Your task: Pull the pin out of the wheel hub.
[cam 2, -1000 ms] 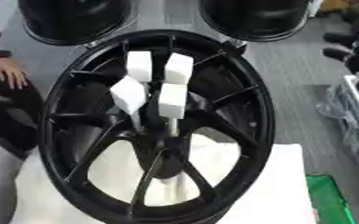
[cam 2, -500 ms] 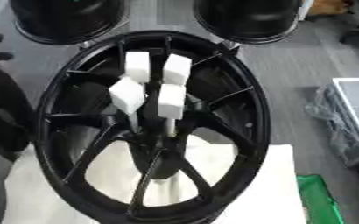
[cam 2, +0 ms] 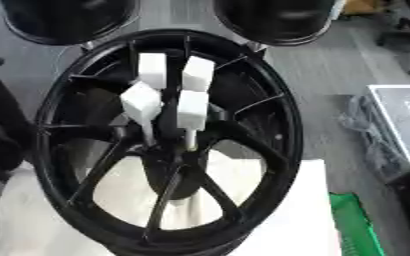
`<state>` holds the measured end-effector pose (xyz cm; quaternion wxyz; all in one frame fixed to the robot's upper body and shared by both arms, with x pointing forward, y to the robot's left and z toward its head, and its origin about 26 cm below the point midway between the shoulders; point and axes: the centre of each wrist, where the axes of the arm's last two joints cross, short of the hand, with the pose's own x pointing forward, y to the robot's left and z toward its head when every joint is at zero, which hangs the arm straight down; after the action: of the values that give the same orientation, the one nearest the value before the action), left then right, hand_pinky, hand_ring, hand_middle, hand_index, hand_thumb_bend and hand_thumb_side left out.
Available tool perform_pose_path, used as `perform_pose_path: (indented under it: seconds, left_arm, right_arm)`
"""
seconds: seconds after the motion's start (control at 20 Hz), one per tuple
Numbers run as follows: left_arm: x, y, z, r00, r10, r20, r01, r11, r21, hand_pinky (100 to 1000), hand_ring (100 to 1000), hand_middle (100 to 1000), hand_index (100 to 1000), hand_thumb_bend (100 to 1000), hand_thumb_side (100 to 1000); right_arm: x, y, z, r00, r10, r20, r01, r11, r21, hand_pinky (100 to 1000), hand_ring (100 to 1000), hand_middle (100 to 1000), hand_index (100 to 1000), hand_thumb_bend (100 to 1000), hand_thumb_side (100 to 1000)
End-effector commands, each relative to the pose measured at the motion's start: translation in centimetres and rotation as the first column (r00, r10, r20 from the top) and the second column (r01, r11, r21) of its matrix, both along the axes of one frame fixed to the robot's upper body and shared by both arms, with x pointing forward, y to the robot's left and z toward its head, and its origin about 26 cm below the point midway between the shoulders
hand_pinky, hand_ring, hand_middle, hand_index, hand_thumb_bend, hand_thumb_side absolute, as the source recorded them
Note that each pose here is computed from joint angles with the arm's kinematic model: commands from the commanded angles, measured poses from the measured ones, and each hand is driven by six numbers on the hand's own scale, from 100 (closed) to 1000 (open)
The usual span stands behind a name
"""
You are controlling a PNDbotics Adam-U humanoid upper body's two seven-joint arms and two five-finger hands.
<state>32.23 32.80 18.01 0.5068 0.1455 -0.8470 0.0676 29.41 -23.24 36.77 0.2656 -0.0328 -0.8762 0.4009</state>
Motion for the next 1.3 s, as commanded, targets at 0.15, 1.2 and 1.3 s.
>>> perform_pose_path:
  seconds: [0.15,1.2,1.3]
  left_arm:
    - [-0.2,0.5,1.1,1.000,0.010,0.028,-0.011,0.999,0.038,616,769,738,777,128,747]
    - [-0.5,1.4,0.5,0.999,0.045,0.008,-0.046,0.998,0.038,617,770,738,776,124,751]
    - [-0.5,1.4,0.6,0.999,0.045,0.009,-0.046,0.998,0.037,617,770,737,775,123,751]
  right_arm:
    - [-1.4,1.8,2.3,0.987,0.038,0.157,0.017,0.942,-0.334,868,862,906,903,100,569]
    - [-2.6,9.3,2.1,0.991,0.130,-0.024,-0.115,0.759,-0.641,823,815,876,921,100,751]
    - [-2.6,9.5,1.9,0.992,0.126,-0.032,-0.118,0.768,-0.629,816,808,875,929,100,760]
